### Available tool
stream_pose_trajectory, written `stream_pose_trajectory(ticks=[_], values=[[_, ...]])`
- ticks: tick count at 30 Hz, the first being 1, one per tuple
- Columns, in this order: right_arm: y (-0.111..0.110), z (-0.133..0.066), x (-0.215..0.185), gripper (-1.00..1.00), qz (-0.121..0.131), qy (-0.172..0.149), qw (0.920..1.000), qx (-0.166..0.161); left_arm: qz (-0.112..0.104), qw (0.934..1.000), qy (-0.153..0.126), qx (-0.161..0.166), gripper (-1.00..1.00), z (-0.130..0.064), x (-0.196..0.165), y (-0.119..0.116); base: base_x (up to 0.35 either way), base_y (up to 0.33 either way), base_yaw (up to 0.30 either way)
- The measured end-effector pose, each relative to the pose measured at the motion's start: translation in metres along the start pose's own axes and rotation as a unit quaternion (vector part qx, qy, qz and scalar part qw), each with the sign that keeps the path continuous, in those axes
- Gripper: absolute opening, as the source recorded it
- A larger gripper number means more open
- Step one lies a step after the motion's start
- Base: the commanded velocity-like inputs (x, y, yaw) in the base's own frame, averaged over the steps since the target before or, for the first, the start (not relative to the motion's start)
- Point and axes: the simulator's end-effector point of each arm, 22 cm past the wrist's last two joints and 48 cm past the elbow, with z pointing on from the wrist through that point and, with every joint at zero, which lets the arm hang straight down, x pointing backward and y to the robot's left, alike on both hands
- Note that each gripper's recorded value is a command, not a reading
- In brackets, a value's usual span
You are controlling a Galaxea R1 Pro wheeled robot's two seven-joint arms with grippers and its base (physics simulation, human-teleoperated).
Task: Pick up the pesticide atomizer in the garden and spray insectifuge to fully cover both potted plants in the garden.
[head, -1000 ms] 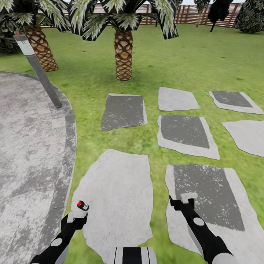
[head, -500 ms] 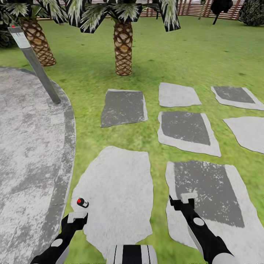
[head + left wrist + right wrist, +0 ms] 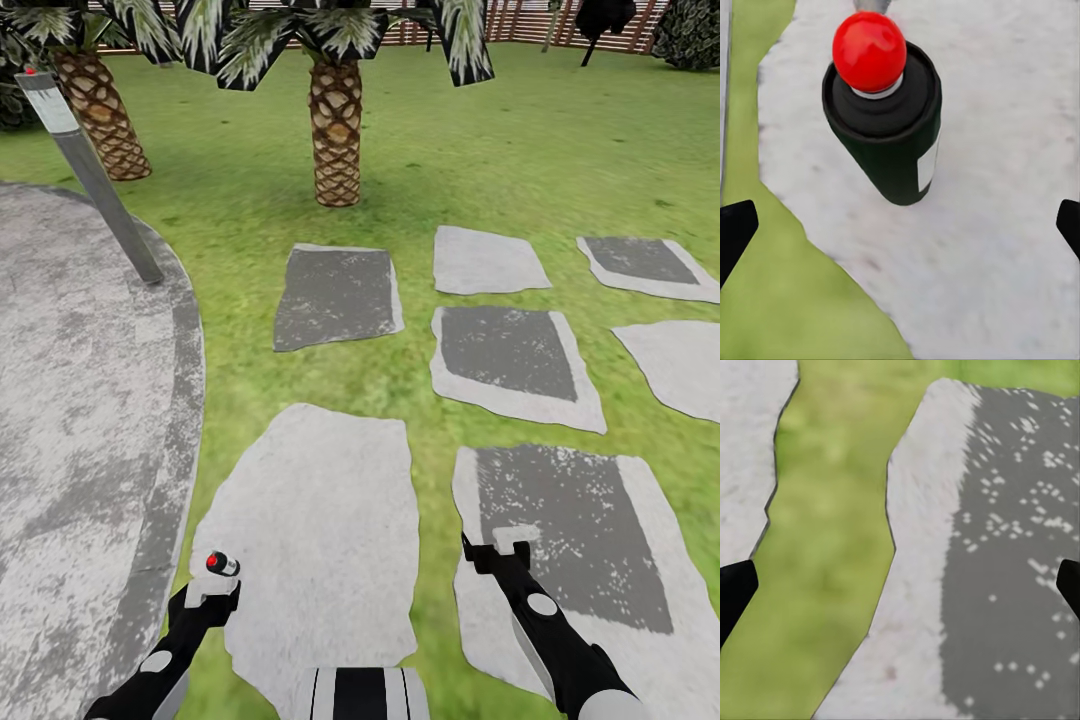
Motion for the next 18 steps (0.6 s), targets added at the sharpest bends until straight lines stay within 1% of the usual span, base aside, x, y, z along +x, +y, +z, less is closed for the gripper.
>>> stream_pose_trajectory(ticks=[6, 10, 15, 18], values=[[0.0000, 0.0000, 0.0000, 1.00, 0.000, 0.000, 1.0000, 0.000, 0.000, 1.0000, 0.000, 0.000, 1.00, 0.0001, -0.0001, 0.0008, 0.004, 0.000, 0.008], [0.0001, 0.0003, 0.0005, 1.00, 0.000, 0.000, 1.0000, 0.000, 0.000, 1.0000, 0.001, -0.001, 1.00, 0.0002, 0.0008, 0.0010, 0.013, 0.000, 0.125], [0.0001, 0.0003, 0.0008, 1.00, 0.000, 0.001, 1.0000, 0.000, 0.000, 1.0000, 0.002, -0.001, 1.00, 0.0002, 0.0015, 0.0006, 0.171, 0.000, 0.040], [0.0002, 0.0004, 0.0011, 1.00, 0.000, 0.001, 1.0000, 0.000, 0.000, 1.0000, 0.002, -0.002, 1.00, 0.0003, 0.0016, 0.0011, 0.096, 0.000, 0.009]])
